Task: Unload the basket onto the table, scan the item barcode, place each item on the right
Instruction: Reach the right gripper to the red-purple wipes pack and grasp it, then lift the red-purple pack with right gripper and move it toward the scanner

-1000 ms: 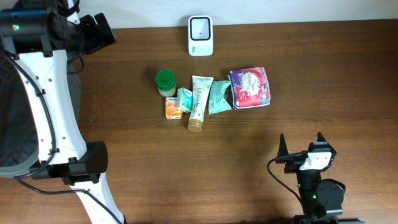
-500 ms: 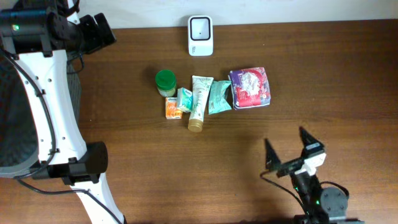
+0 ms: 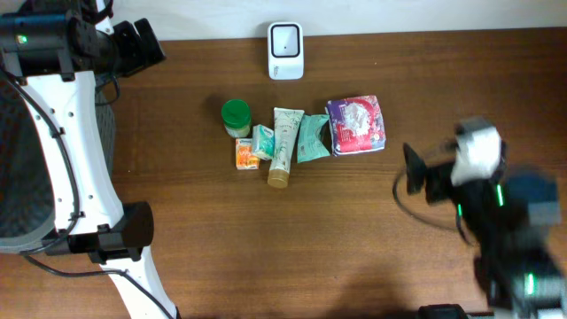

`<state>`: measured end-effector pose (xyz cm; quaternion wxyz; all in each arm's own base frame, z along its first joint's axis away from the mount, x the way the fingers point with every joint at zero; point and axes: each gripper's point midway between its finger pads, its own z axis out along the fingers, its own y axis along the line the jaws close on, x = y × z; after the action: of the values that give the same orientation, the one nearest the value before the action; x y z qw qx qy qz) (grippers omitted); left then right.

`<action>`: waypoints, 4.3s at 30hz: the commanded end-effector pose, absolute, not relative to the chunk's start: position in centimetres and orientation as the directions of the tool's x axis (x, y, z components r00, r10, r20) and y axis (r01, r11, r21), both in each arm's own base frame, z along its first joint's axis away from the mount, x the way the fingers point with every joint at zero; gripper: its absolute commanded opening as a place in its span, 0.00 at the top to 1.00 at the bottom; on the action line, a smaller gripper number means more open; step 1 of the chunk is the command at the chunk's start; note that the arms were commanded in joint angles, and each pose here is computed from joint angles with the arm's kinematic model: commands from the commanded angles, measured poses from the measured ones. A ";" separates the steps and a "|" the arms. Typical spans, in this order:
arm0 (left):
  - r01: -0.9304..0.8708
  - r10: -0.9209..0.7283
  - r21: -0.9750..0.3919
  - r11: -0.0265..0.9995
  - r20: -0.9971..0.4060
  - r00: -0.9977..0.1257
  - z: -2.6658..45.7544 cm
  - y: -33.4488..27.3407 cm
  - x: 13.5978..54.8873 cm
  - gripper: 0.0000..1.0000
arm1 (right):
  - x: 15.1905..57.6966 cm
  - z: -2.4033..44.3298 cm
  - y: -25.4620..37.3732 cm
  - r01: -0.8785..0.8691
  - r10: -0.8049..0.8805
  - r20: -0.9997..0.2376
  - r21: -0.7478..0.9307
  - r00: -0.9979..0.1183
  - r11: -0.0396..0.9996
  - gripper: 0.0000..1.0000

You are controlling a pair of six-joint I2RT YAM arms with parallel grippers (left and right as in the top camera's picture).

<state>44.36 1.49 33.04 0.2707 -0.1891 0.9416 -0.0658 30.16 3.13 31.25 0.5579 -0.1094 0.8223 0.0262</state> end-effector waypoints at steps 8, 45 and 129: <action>-0.303 -0.379 -0.229 0.925 -0.502 -0.777 33.8 1.5 44.0 0.01 | 42.8 17.3 7.6 -0.271 -0.074 -0.478 0.358 -0.875 0.894 0.01; -0.303 -0.379 -0.229 0.925 -0.502 -0.777 33.8 1.5 44.0 0.01 | 45.4 9.3 4.5 -0.120 0.018 -0.230 0.570 -0.973 0.812 0.24; -0.303 -0.379 -0.229 0.925 -0.502 -0.777 33.8 1.5 44.0 0.01 | 42.9 0.7 9.1 -0.036 -0.249 -0.272 -0.605 -0.929 0.796 0.39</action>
<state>44.40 1.50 33.07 0.2718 -0.1891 0.9413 -0.0658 43.95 9.45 1.98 0.1817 -0.0744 0.9312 -0.3071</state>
